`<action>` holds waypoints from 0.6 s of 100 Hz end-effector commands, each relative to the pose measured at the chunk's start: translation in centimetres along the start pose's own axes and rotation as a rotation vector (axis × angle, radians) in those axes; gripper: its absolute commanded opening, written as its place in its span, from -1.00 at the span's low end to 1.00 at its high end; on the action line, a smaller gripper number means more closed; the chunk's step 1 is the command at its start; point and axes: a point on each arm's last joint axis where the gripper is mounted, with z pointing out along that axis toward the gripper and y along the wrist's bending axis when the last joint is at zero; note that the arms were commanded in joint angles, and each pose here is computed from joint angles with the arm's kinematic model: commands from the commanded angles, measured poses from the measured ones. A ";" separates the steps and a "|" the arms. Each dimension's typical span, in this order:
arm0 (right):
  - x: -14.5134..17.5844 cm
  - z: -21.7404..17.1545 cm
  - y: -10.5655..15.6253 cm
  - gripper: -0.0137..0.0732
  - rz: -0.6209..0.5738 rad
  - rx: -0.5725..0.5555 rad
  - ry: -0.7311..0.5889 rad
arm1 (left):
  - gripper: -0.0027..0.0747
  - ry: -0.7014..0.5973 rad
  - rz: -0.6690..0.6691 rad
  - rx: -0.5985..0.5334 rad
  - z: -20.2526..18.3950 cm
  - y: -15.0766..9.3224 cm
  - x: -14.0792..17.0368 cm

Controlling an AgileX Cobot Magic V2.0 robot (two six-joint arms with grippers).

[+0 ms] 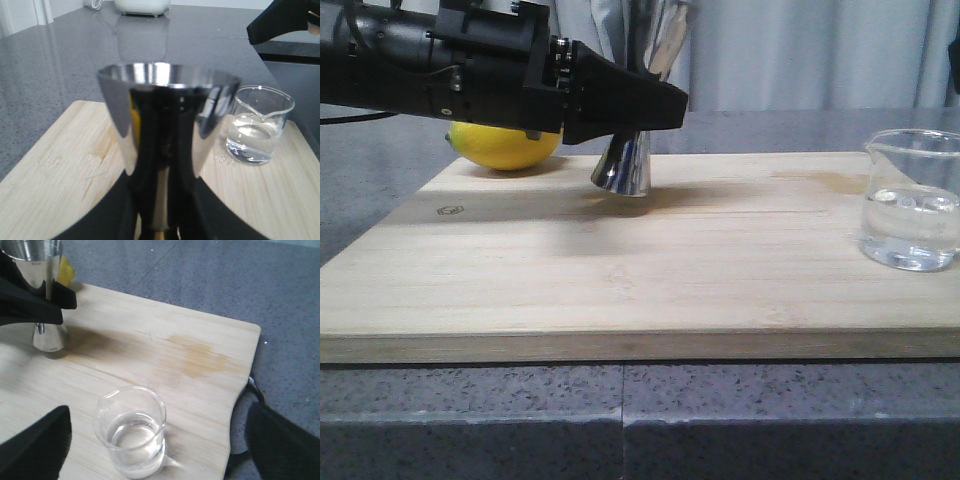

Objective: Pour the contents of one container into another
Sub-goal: 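Reach the right gripper to the glass beaker and grasp it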

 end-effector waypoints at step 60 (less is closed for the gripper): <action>2.0 0.8 1.0 0.79 -0.021 -0.052 -0.253 | -0.98 -0.158 0.034 0.039 -0.2 -0.7 -3.5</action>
